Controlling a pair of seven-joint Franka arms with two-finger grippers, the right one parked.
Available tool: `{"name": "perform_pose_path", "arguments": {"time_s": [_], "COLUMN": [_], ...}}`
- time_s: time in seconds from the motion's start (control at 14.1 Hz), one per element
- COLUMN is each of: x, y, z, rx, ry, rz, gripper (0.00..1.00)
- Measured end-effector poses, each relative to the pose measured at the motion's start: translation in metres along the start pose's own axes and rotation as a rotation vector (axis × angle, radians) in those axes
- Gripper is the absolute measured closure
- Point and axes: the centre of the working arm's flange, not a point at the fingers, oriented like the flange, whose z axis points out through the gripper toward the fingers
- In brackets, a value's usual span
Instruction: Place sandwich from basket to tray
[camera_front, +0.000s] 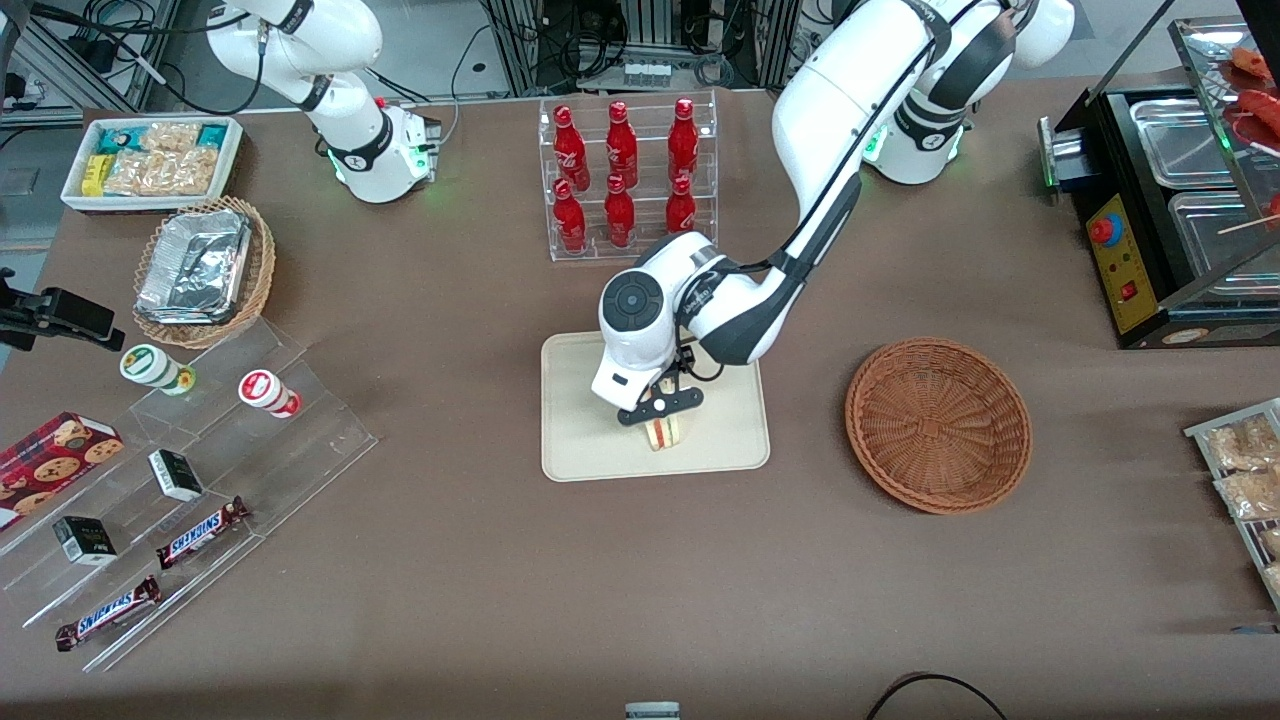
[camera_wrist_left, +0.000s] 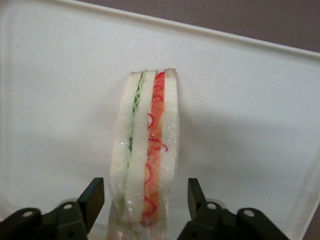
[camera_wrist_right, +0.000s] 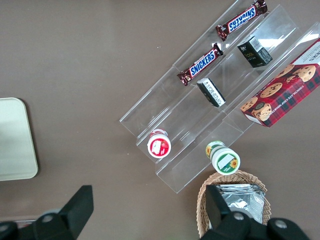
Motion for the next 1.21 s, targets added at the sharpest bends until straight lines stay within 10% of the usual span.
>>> {"name": "perform_pose_path", "arguments": {"time_s": [0.14,0.57,1.21], "x": [0.003,0.014,0.138], "y": [0.001,-0.025,-0.153], "z": [-0.024,-0.126,-0.156], "rx": [-0.014,0.014,0.106], "ry": [0.014,0.057,0.029], "rz": [-0.008,0.003,0.087], "gripper": [0.01,0.00,0.00]}}
